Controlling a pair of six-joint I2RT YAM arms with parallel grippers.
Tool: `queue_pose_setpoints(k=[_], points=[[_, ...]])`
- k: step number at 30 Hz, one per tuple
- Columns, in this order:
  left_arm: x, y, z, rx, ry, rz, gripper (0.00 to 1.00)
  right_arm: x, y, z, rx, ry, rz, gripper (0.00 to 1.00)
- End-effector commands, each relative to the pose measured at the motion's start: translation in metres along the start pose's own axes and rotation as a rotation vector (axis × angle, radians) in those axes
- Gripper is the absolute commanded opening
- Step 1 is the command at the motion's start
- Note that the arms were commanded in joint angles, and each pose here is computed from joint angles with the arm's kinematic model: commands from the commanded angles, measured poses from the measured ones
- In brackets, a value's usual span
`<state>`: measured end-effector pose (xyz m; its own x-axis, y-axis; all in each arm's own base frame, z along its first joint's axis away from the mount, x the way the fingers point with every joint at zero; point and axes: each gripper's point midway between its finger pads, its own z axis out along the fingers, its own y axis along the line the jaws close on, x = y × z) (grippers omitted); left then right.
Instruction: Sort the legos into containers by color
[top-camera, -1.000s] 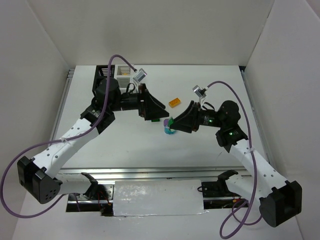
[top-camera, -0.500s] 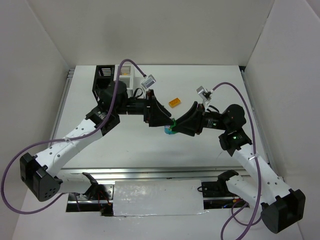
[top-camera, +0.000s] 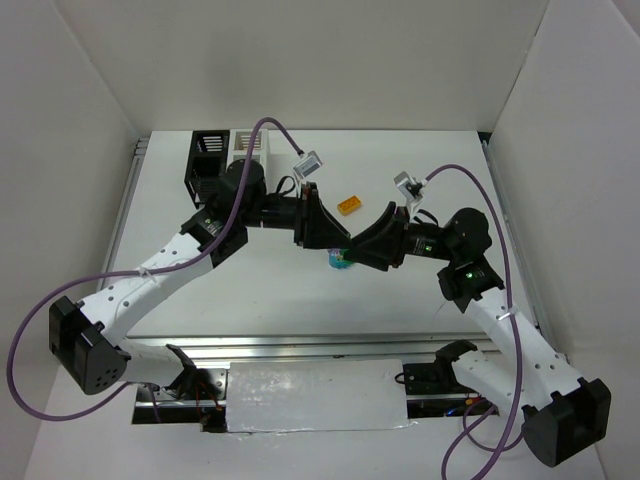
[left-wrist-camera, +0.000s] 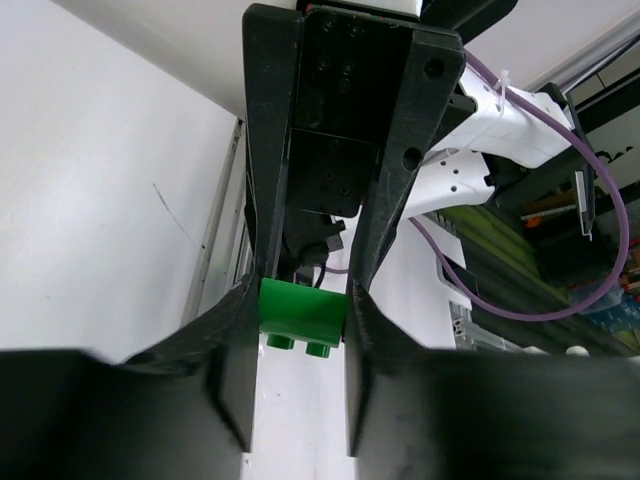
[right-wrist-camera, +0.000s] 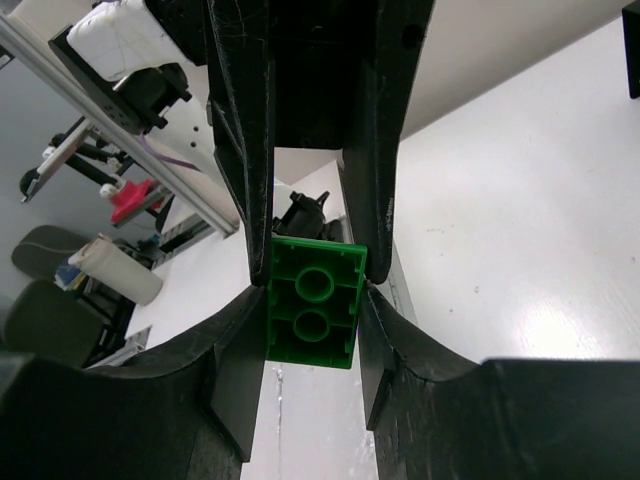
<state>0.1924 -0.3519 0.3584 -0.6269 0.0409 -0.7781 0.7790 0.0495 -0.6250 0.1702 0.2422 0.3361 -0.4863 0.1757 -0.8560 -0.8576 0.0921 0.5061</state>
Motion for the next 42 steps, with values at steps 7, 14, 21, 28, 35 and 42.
queue_pose_setpoints(k=[7,14,21,28,35,42], points=[[-0.020,-0.043,-0.009,0.118,-0.044,0.109,0.00,-0.016,0.005,0.002,-0.015,-0.048,-0.063,0.23],[-0.039,-0.026,-0.017,-0.002,-0.098,0.135,0.00,-0.011,-0.012,0.002,0.051,-0.068,-0.022,1.00],[-0.098,0.042,-0.072,-0.394,-0.310,0.132,0.00,0.000,-0.051,-0.005,0.234,-0.129,0.016,1.00],[-0.141,0.134,-0.139,-1.005,-0.455,0.193,0.00,0.007,-0.073,-0.019,0.386,-0.152,0.024,1.00],[-0.161,0.223,-0.216,-1.517,-0.635,0.210,0.00,0.013,-0.094,-0.041,0.596,-0.159,0.107,1.00],[-0.158,0.303,-0.238,-1.661,-0.674,0.157,0.00,0.025,-0.092,-0.048,0.622,-0.136,0.134,1.00]])
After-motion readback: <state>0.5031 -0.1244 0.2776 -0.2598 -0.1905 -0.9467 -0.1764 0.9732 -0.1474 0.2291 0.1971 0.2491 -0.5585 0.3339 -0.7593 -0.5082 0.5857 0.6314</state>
